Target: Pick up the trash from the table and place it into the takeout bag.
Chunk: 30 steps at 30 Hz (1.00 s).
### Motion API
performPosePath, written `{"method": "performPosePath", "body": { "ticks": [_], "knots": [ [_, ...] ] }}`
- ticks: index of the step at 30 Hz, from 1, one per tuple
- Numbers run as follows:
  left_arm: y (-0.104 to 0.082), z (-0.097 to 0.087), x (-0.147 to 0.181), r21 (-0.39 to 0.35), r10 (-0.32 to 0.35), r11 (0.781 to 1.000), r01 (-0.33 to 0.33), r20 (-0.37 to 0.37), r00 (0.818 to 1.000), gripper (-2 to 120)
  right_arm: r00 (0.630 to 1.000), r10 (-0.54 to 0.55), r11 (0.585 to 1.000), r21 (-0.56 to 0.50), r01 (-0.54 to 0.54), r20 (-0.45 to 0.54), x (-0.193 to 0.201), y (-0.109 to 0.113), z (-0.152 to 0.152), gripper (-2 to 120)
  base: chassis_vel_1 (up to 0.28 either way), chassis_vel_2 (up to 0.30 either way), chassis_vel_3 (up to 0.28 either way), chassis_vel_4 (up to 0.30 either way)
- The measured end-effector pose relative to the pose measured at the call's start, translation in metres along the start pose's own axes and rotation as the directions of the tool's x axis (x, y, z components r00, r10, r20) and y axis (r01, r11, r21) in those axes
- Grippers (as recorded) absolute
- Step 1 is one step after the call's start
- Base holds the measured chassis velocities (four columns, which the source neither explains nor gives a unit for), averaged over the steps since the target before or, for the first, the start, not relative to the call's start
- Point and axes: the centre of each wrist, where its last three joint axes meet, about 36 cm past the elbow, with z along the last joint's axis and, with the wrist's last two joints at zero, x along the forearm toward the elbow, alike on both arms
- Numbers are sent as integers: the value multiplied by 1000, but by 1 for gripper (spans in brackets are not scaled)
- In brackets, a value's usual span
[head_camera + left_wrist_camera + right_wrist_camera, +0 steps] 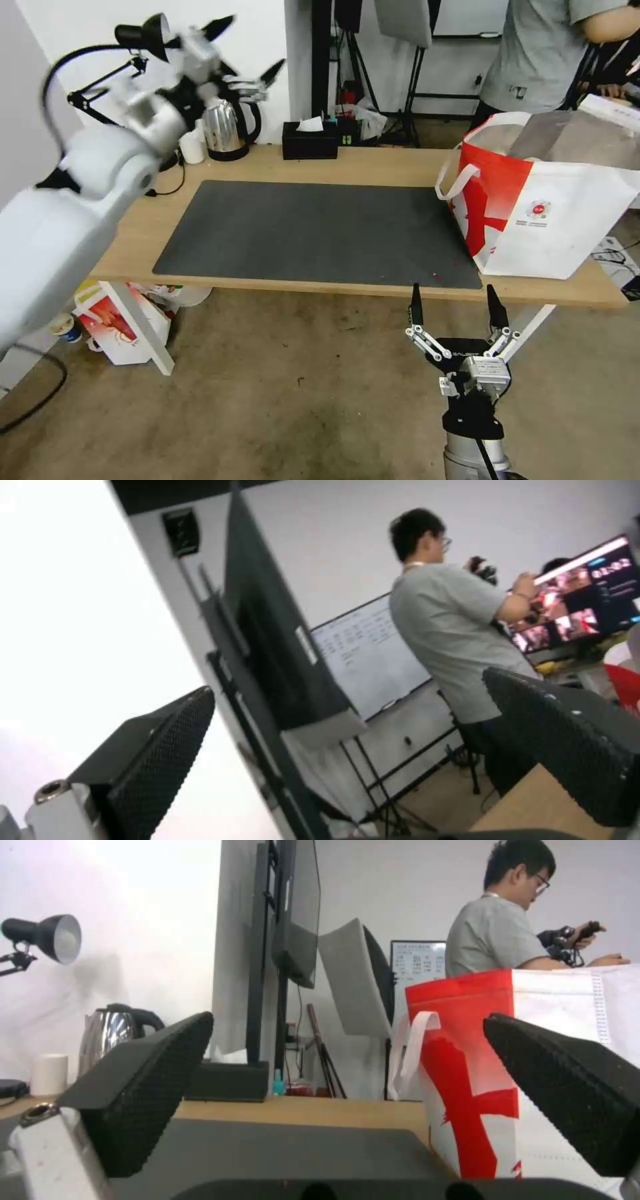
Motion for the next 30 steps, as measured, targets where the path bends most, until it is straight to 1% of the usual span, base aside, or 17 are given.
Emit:
{"method": "performPosePath", "body": {
  "ticks": [1,2,5,6,7,9,14,17,18,21,22,24,25,28,29,30],
  "knots": [
    [-7,3,17,22,-29,999,29,-9,1000,100,1000,0,1000,0,0,0,0,0,0,100,0,0,0,0],
    [-7,3,17,22,-29,999,29,-9,1000,100,1000,0,1000,0,0,0,0,0,0,100,0,0,0,0],
    [-17,3,47,48,-81,996,81,-11,997,100,1000,0,1000,0,0,0,0,0,0,100,0,0,0,0],
    [-21,2,55,54,-95,994,95,-12,995,100,1000,0,1000,0,0,0,0,0,0,100,0,0,0,0],
    [-21,2,55,54,-95,994,95,-12,995,100,1000,0,1000,0,0,0,0,0,0,100,0,0,0,0],
    [-28,1,74,64,-125,990,126,-19,992,100,1000,0,1000,0,0,0,0,0,0,100,0,0,0,0],
    [-37,-1,90,72,-151,986,152,-21,988,100,1000,0,1000,0,0,0,0,0,0,100,0,0,0,0],
    [-53,-9,105,93,-186,978,185,4,983,100,1000,0,1000,0,0,0,0,0,0,100,0,0,0,0],
    [-53,-9,105,93,-186,978,185,4,983,100,1000,0,1000,0,0,0,0,0,0,100,0,0,0,0],
    [-66,-13,114,105,-201,975,198,17,979,100,1000,0,1000,0,0,0,0,0,0,100,0,0,0,0],
    [-66,-13,114,105,-201,975,198,17,979,100,1000,0,1000,0,0,0,0,0,0,100,0,0,0,0],
    [-76,-15,121,117,-219,970,214,27,975,100,1000,0,1000,0,0,0,0,0,0,100,0,0,0,0],
    [-76,-15,121,117,-219,970,214,27,975,100,1000,0,1000,0,0,0,0,0,0,100,0,0,0,0],
    [-92,-19,133,131,-242,963,235,36,970,100,1000,0,1000,0,0,0,0,0,0,100,0,0,0,0],
    [-92,-19,133,131,-242,963,235,36,970,100,1000,0,1000,0,0,0,0,0,0,100,0,0,0,0],
    [-97,-20,136,134,-249,961,242,36,968,100,1000,0,1000,0,0,0,0,0,0,100,0,0,0,0]
  ]
}}
